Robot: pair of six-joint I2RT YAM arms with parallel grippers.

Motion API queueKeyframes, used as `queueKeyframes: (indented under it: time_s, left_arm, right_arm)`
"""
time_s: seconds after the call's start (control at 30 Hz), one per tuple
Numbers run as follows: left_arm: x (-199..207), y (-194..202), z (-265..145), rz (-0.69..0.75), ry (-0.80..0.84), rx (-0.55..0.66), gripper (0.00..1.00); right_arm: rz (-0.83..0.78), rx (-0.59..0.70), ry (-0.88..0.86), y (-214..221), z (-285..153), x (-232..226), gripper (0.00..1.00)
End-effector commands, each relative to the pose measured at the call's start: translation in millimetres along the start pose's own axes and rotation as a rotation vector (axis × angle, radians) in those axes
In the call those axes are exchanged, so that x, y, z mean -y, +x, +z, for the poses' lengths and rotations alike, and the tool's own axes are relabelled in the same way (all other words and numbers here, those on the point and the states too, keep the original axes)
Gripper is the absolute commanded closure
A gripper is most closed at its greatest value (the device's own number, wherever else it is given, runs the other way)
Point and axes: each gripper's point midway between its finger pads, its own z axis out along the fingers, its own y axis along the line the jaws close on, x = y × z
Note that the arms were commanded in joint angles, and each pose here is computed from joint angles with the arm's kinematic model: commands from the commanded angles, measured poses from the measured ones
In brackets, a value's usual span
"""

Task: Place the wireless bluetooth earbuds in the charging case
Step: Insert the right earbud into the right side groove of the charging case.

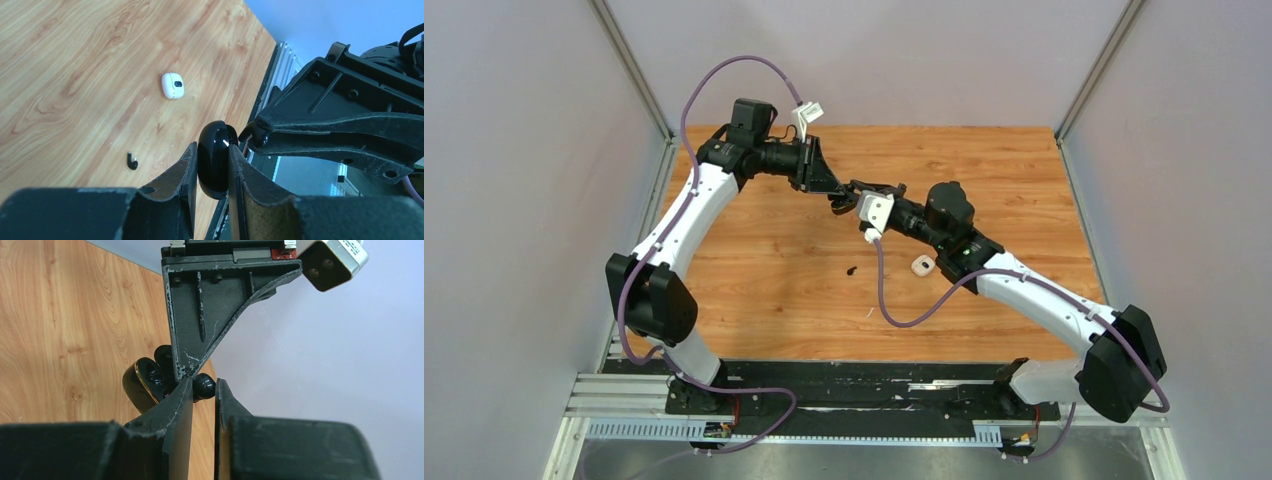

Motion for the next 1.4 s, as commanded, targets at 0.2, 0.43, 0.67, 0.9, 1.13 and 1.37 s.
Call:
queueKeyframes:
  time_s: [0.2,0.43,0.67,0.9,1.13,1.37]
  left_arm:
    - [27,-11,-7,0.038,0.079,0.033,1.00]
    - [29,-12,-7,0.037,0.091,0.034,1.00]
    - [29,-12,-7,0.033,0.092,0.036,1.00]
    - [29,-11,-7,0.026,0.094,0.033,1.00]
    - [27,-12,-7,0.024,0.091,0.037,1.00]
    - [26,-13,-8,0.020,0.093,0.044,1.00]
  right_arm:
    - [-0.088,0.047,-0.011,-12,2,0,1.00]
    - [-0.155,0.042,-0.027,-7,-1,-7,1.00]
    - [-0.182,0.024,0.020,-5,-1,3,1.00]
    - [-0.184,0.012,0.052,-5,-1,12,1.00]
    - [-0.183,-0.008,0.043,-1,-3,9,1.00]
    - [-0.194,-0.027,0.026,6,-4,4,1.00]
